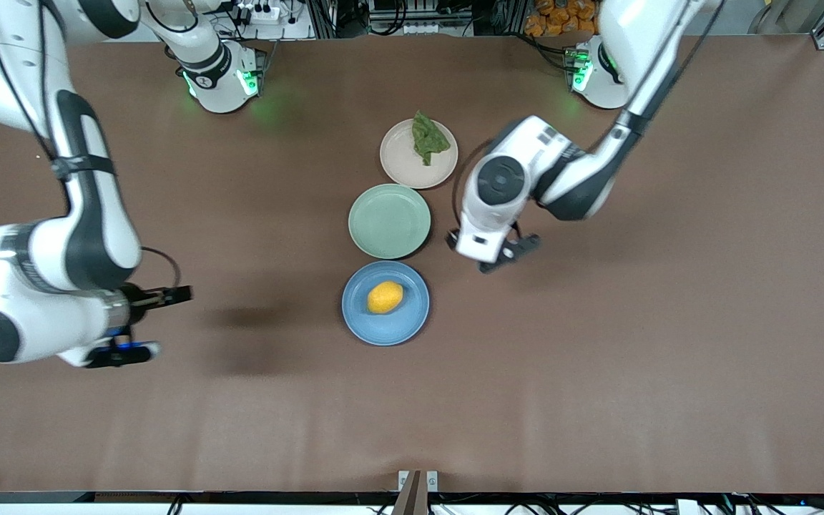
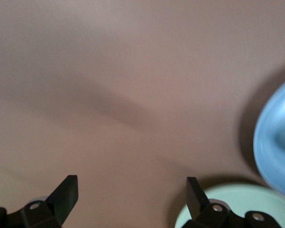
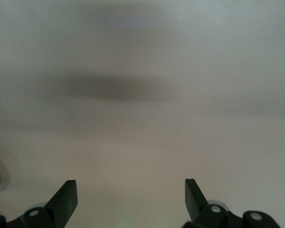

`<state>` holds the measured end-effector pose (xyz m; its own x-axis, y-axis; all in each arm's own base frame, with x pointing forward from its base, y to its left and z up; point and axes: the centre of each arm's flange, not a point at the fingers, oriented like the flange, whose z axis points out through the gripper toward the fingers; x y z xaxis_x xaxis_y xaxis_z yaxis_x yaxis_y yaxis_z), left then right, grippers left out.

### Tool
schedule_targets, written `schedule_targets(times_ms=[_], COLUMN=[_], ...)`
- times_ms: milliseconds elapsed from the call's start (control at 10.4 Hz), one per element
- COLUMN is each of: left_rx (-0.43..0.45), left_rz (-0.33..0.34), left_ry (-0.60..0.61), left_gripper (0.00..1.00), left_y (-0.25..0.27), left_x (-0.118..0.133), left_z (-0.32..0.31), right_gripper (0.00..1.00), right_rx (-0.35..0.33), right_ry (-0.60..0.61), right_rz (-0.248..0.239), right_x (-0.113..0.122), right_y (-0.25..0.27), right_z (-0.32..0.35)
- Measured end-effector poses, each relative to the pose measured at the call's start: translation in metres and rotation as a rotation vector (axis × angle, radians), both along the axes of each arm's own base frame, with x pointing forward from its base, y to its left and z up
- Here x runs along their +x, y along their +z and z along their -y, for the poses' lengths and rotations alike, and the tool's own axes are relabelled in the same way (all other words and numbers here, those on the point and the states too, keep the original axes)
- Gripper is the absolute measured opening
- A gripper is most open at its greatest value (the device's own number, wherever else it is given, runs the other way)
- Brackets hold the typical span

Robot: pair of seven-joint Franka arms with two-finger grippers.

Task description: Place lemon and lettuce in plates

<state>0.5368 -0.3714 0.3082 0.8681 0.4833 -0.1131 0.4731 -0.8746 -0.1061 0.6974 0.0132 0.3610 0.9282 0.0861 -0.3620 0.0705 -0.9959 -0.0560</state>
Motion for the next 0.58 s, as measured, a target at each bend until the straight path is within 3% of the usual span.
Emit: schedule_targets(times_ms=[192,384,576], left_rx=[0.037,0.036,0.031], left_rz=[0.031,0.027,0.017], left_ry=[0.016,0.003,-0.016], left_gripper=[1.0,1.0,1.0], left_y=[0.0,-0.001,-0.003], left_x=[0.027,0.046,0.061], left_z=[-0.041,-0.076,-0.111], right_gripper=[1.0,1.0,1.0], right_rx=[-0.03,-0.041,-0.052], right_ry=[-0.046,-0.078,-0.071], right_rz=[0.05,0.05,0.108], right_x=[-0.006,-0.029,-0.056], right_y=[0.049,0.108,0.174], right_z=[0.039,0.059,0.051])
